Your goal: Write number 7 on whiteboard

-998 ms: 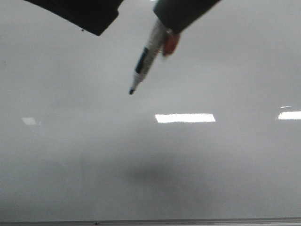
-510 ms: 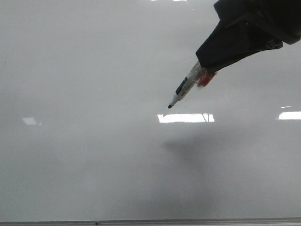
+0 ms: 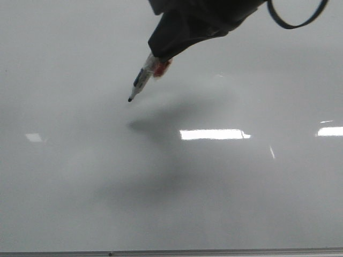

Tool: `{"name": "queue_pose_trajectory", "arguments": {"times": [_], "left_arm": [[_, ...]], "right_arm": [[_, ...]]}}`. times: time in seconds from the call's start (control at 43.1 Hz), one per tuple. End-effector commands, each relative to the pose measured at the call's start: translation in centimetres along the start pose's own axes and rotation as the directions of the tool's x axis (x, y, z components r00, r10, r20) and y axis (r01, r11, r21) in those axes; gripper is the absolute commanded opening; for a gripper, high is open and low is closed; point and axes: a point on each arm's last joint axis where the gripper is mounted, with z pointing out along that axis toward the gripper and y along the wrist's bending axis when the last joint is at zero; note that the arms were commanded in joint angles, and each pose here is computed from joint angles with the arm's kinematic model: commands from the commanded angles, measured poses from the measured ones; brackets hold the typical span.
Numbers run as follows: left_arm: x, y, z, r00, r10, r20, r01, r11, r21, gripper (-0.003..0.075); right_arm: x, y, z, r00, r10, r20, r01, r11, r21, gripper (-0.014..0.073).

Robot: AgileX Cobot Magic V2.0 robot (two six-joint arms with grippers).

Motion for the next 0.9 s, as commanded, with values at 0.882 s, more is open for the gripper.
{"name": "queue_pose_trajectory", "arguments": {"times": [0.882], "left_arm": [[-1.1, 0.4, -0.1, 0.999, -0.024, 0.044, 0.025, 0.999, -0.032, -0.0020]], "right_arm": [[2.0, -5.7, -0.5, 0.996, 0.090, -0.009, -0.087, 0.980, 0.177, -0.0068]]}}
